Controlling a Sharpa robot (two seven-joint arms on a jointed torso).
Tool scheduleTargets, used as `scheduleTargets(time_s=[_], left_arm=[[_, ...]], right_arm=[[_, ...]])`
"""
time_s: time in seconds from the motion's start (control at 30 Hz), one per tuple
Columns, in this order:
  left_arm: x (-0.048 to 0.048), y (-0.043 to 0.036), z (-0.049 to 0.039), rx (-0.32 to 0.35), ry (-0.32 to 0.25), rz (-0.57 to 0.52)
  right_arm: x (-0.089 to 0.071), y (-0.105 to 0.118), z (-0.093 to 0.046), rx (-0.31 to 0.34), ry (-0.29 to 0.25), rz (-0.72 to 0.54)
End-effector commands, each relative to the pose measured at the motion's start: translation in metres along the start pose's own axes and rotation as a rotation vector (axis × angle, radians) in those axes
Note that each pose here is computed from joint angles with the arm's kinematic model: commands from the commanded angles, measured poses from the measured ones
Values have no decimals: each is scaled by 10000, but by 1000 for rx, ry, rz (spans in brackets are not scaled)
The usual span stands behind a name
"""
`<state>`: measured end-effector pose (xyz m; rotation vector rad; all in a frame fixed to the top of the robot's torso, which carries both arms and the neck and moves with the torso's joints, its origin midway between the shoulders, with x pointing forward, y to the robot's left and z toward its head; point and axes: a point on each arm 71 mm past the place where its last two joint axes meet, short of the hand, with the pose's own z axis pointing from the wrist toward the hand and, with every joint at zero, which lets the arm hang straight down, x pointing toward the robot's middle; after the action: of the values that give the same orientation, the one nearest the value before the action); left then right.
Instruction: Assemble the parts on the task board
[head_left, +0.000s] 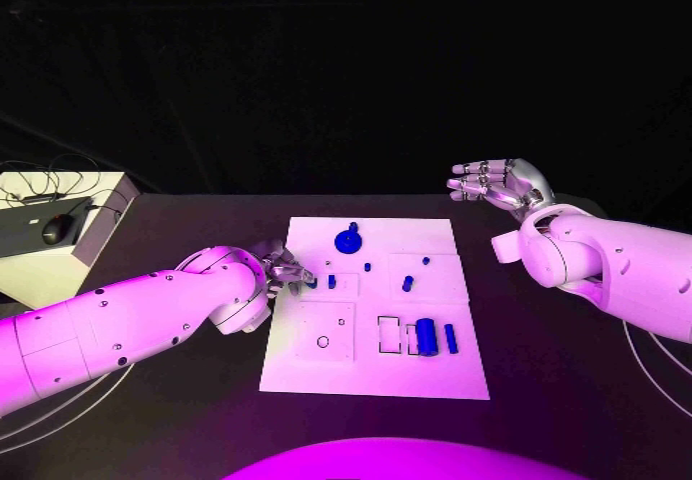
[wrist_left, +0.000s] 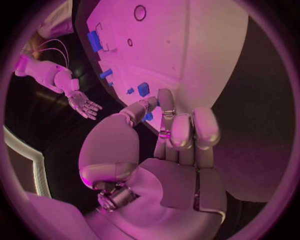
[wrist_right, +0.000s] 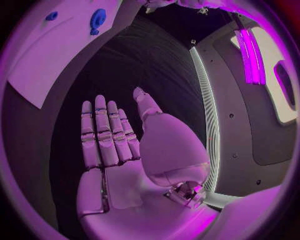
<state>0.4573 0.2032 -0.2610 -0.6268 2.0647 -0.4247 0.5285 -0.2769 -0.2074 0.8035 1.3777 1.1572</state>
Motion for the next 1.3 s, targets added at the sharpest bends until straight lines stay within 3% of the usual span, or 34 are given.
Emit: scheduleTargets(time_s=[0.03, 0.5, 1.3], left_arm=[[34, 20, -8, -8, 26, 30], [23, 38, 4, -16, 24, 35], [92, -84, 37, 11, 47, 45]], right_arm=[[4, 6, 0, -8, 11, 0], [5, 6, 1, -8, 12, 1], [8, 8, -2, -9, 14, 2]])
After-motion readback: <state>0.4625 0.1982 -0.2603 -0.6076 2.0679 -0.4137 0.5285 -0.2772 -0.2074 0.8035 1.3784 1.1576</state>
